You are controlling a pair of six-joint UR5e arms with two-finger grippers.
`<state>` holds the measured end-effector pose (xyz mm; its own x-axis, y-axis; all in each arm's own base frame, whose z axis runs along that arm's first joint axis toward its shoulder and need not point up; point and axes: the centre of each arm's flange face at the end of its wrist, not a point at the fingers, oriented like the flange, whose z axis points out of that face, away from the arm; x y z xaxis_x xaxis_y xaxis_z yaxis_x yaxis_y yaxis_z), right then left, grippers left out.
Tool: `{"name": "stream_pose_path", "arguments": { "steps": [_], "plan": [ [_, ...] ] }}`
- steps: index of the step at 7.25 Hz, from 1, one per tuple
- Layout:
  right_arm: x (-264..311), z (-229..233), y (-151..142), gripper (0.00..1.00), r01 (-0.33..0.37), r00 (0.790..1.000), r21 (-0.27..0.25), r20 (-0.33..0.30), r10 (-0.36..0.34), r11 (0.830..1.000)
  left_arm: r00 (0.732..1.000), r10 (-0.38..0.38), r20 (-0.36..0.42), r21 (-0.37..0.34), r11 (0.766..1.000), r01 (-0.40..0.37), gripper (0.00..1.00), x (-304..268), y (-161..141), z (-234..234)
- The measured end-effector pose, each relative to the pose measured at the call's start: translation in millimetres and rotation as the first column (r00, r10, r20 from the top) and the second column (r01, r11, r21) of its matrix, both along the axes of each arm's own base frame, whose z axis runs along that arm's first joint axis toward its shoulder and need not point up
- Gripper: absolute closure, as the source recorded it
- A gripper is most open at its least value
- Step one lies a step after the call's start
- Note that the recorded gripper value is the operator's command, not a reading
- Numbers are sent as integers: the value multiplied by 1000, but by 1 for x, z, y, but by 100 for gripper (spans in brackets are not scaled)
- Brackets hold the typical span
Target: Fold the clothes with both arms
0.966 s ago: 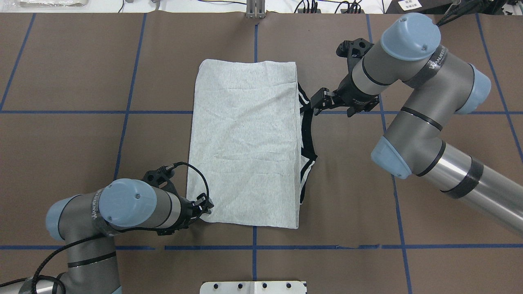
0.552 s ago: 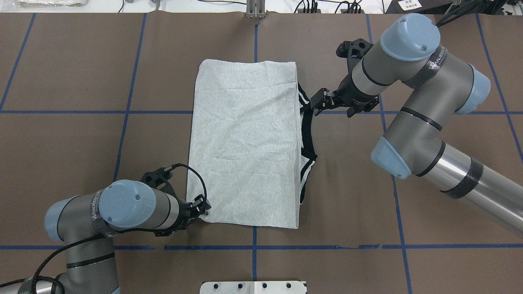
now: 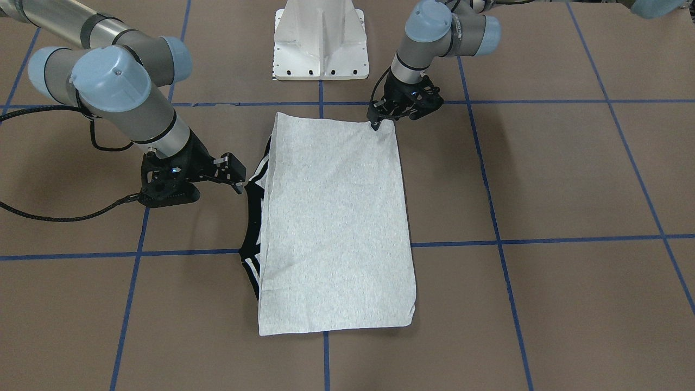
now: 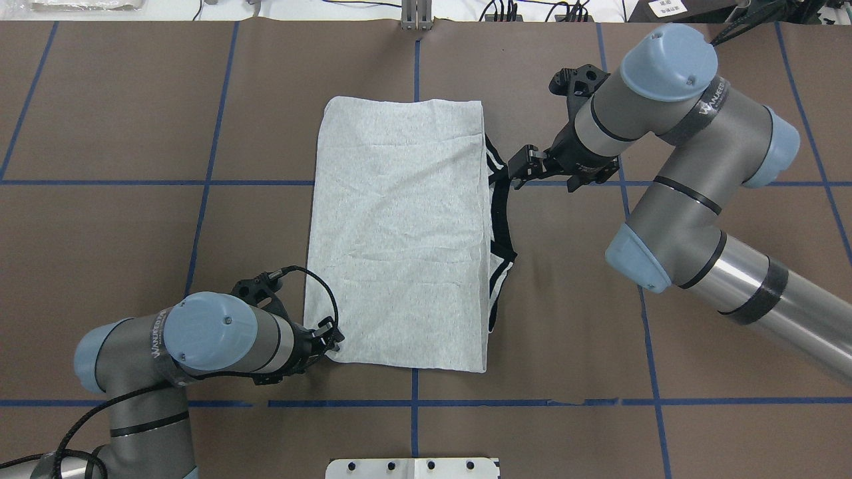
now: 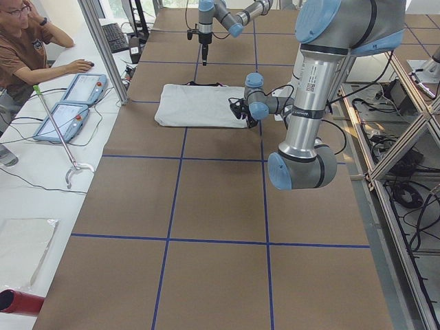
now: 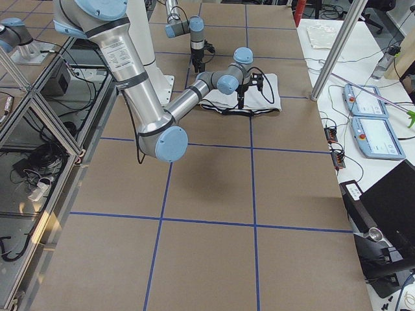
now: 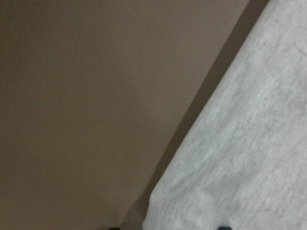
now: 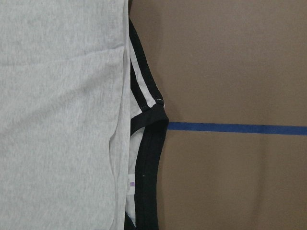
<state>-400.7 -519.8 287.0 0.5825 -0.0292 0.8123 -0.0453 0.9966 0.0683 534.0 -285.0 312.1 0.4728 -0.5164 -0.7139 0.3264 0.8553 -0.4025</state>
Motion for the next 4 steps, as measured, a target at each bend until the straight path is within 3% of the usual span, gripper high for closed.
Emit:
{"name": "stream_pose_path", "arguments": {
  "steps": [2, 3, 4],
  "plan": [
    [0, 3, 1, 0, 0, 1000, -2, -3, 0, 1000, 1000, -1, 3, 1, 1000, 1, 32, 1, 0, 1],
    [0, 3, 1, 0, 0, 1000, -3, -4, 0, 1000, 1000, -2, 5, 1, 1000, 2, 37, 1, -1, 2],
    [0, 4, 1, 0, 0, 1000, -3, -4, 0, 1000, 1000, -3, 6, 2, 1000, 3, 53, 1, -1, 2]
  ]
}}
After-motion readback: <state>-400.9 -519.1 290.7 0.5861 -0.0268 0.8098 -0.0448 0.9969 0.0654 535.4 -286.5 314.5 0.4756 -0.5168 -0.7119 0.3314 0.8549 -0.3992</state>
